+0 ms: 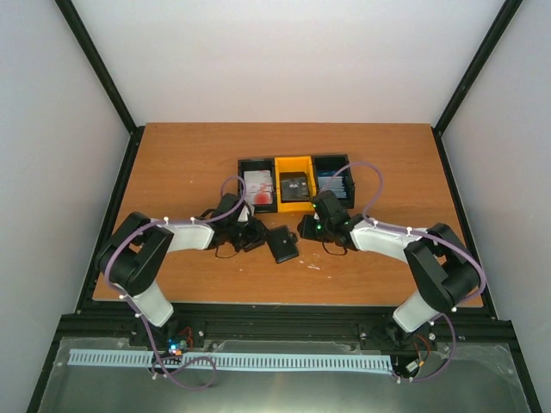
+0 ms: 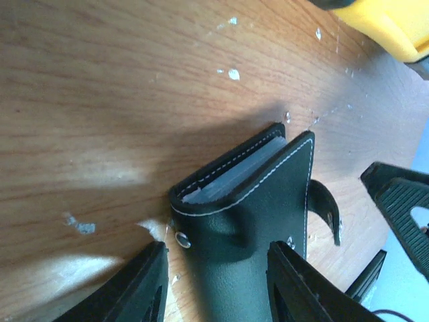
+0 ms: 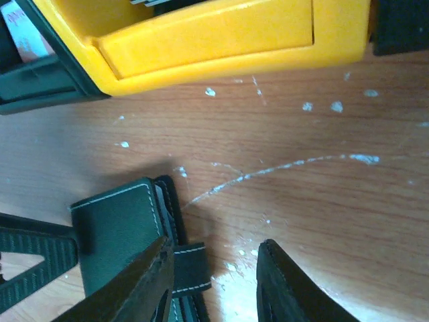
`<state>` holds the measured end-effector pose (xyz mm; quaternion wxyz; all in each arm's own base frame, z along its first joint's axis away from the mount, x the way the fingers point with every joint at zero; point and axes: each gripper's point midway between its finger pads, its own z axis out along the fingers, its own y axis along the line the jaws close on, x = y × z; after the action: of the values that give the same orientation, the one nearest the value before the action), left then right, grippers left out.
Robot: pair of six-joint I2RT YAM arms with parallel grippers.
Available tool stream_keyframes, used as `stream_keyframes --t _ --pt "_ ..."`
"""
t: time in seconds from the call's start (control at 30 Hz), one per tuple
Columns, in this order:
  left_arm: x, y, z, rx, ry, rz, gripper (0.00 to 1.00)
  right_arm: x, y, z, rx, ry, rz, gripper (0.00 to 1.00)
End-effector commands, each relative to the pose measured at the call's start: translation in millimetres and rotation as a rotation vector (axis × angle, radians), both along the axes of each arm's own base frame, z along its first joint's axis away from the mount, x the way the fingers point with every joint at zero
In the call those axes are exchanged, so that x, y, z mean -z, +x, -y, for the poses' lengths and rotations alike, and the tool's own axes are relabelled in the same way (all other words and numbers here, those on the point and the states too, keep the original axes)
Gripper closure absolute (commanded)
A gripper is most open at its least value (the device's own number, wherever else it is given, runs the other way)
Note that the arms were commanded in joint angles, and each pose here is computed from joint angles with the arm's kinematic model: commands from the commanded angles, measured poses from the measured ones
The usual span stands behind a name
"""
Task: Put the credit cards into the card holder
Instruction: Close the card holder at the center of the board.
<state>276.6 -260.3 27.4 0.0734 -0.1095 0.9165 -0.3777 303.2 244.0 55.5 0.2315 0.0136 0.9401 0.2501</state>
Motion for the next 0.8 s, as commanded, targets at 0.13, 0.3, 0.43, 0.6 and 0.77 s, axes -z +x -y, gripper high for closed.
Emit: stream_keyframes --t 0.13,0.3,0.43,0.6,0.77 --pt "51 -20 -26 -0.096 0.186 -0.146 0.65 24 -8 -11 -0.064 -0.022 -0.112 0.75" --pt "46 -15 -19 -0.076 0.157 -0.119 0.72 29 -13 -18 -0.109 -0.011 -0.123 0.79" --pt "41 -9 -10 -0.034 0.13 -0.08 0.72 23 -24 -27 -0.157 0.06 -0.12 0.78" --pt "36 -2 0 0.013 0.1 -0.034 0.72 19 -34 -26 -0.149 0.119 -0.119 0.77" --pt "33 -1 -1 0.022 0.108 -0.013 0.71 11 -35 -29 -0.076 0.223 -0.12 0.77"
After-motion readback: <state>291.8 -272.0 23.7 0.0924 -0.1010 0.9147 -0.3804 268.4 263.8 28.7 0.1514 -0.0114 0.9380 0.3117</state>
